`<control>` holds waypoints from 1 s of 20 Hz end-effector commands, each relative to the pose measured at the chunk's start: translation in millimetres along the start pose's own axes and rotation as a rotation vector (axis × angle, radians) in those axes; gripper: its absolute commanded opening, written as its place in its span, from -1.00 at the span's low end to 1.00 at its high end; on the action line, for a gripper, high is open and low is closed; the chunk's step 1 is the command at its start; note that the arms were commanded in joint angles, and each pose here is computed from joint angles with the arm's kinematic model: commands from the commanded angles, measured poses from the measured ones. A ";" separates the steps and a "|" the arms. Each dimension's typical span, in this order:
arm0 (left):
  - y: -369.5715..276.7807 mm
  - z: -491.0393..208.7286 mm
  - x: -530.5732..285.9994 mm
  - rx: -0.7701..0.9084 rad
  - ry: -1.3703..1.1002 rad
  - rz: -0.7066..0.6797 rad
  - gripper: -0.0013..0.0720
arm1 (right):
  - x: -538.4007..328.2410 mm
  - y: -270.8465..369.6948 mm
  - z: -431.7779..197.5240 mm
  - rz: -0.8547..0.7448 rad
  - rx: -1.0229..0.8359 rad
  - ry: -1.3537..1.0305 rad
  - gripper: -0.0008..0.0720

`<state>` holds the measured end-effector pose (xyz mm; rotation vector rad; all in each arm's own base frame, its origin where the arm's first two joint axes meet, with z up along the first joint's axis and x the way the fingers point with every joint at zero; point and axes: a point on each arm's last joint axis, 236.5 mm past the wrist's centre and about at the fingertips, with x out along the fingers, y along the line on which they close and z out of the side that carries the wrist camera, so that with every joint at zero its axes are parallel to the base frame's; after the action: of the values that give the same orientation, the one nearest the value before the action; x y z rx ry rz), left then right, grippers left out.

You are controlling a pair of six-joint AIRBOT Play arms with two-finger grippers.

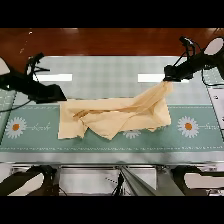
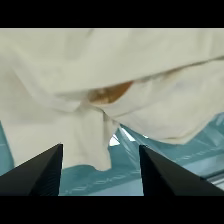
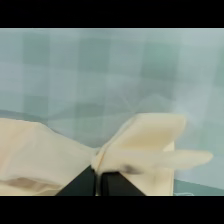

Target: Fold the shirts.

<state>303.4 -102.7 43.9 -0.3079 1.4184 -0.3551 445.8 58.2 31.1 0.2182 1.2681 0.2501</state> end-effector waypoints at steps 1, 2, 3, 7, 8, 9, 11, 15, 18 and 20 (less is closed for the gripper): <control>-40.7 -53.6 30.9 -0.129 0.036 -0.252 0.55 | 0.5 -0.1 0.5 0.001 -0.004 -0.001 -0.90; -52.0 -69.0 47.0 -0.200 0.057 -0.347 0.62 | 0.5 -0.2 0.2 0.001 -0.005 0.000 -0.90; -60.3 -81.0 60.1 -0.264 0.079 -0.426 0.69 | 0.5 -0.2 0.1 0.001 -0.007 0.001 -0.90; -56.9 -109.3 112.7 -0.426 0.091 -0.455 0.69 | 0.5 -0.2 0.1 0.001 -0.019 0.001 -0.90; -56.4 -112.2 121.9 -0.432 0.088 -0.432 0.68 | 0.5 -0.1 0.1 0.001 -0.020 0.000 -0.90; -58.1 -112.8 129.8 -0.434 0.086 -0.411 0.68 | 0.8 0.6 -0.1 0.001 -0.022 0.001 -0.90; -65.8 -111.4 142.2 -0.435 0.074 -0.400 0.68 | 1.4 3.2 -0.4 0.003 -0.030 0.003 -0.90; -70.5 -127.1 169.5 -0.454 0.137 -0.362 0.68 | 3.8 13.4 -1.6 0.015 -0.047 0.007 -0.90; -69.2 -120.0 179.5 -0.505 0.123 -0.360 0.66 | 4.7 15.1 -2.3 0.010 -0.064 0.010 -0.90; -73.3 -102.8 178.7 -0.519 0.071 -0.385 0.62 | 4.7 15.0 -2.1 0.010 -0.064 0.009 -0.90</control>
<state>198.9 -241.8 -94.6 -0.9791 1.5715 -0.3433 444.2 72.2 30.9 0.1774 1.2670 0.2948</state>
